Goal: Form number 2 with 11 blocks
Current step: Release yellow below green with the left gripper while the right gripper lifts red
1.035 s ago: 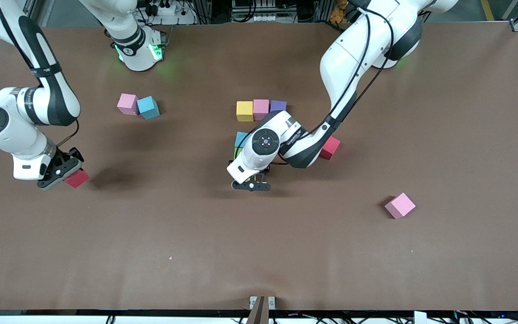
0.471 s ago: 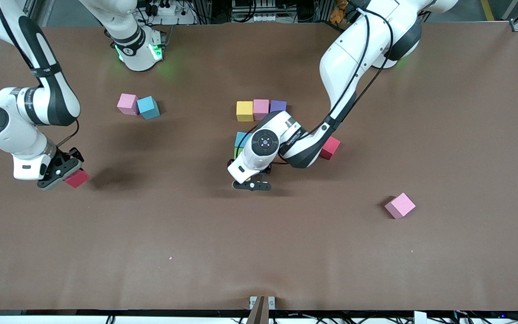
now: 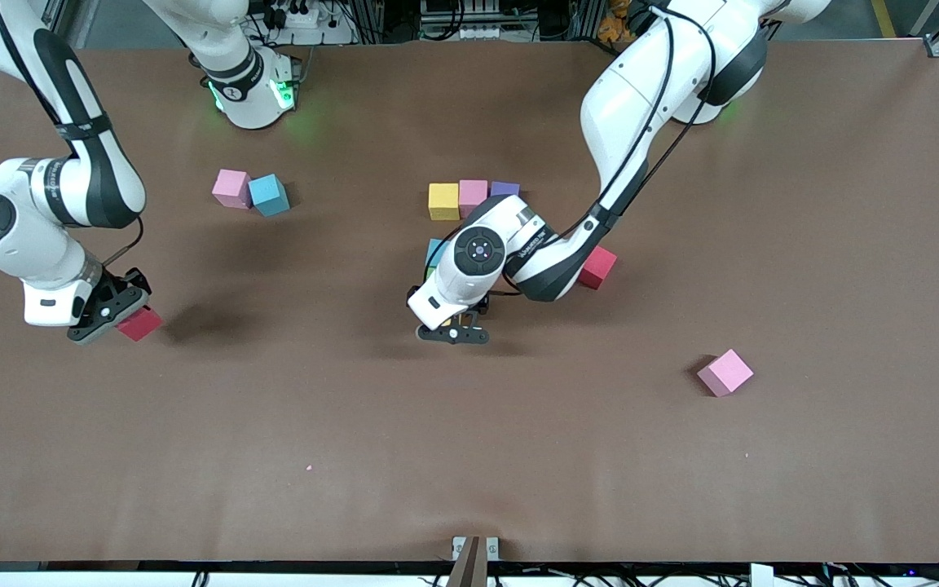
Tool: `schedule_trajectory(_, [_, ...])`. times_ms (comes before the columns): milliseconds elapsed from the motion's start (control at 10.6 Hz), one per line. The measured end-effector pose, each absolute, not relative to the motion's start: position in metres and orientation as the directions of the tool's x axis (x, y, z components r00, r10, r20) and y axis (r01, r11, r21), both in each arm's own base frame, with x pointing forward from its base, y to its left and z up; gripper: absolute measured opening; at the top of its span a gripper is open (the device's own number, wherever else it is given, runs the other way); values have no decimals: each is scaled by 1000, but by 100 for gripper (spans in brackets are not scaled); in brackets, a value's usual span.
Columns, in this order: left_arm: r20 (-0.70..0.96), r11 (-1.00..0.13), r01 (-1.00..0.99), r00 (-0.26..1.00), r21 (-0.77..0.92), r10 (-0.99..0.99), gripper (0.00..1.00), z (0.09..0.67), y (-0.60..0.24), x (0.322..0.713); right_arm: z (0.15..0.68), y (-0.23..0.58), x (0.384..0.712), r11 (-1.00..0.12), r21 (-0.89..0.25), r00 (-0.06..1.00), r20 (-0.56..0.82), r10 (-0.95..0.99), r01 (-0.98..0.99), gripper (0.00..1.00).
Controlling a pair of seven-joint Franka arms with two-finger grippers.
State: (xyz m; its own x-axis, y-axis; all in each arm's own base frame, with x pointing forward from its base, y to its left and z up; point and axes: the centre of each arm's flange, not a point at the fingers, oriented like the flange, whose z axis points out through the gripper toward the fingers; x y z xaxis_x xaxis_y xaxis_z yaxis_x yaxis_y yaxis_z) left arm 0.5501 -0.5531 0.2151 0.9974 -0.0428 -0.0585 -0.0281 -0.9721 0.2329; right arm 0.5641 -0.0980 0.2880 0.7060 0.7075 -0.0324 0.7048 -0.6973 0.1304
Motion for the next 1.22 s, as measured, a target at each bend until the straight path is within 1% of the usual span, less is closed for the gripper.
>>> schedule_trajectory(188, [-56,-972,-28,998,234,-42,100,217,-553,551,297,-71,574,-662,138,671,-30,741,737,53])
schedule_trajectory(471, [-55,-972,-28,998,235,-42,100,218,-553,551,308,18,586,-557,152,565,-17,825,817,53])
schedule_trajectory(659, [-42,-969,-27,998,244,-38,100,228,-553,554,313,66,586,-517,148,522,3,853,843,53])
schedule_trajectory(1035, [-28,-975,10,1000,220,4,100,295,-532,573,313,93,582,-490,139,494,13,870,860,53])
schedule_trajectory(1224, [-51,-985,54,998,162,47,100,327,-498,590,318,134,578,-447,136,446,36,894,884,53])
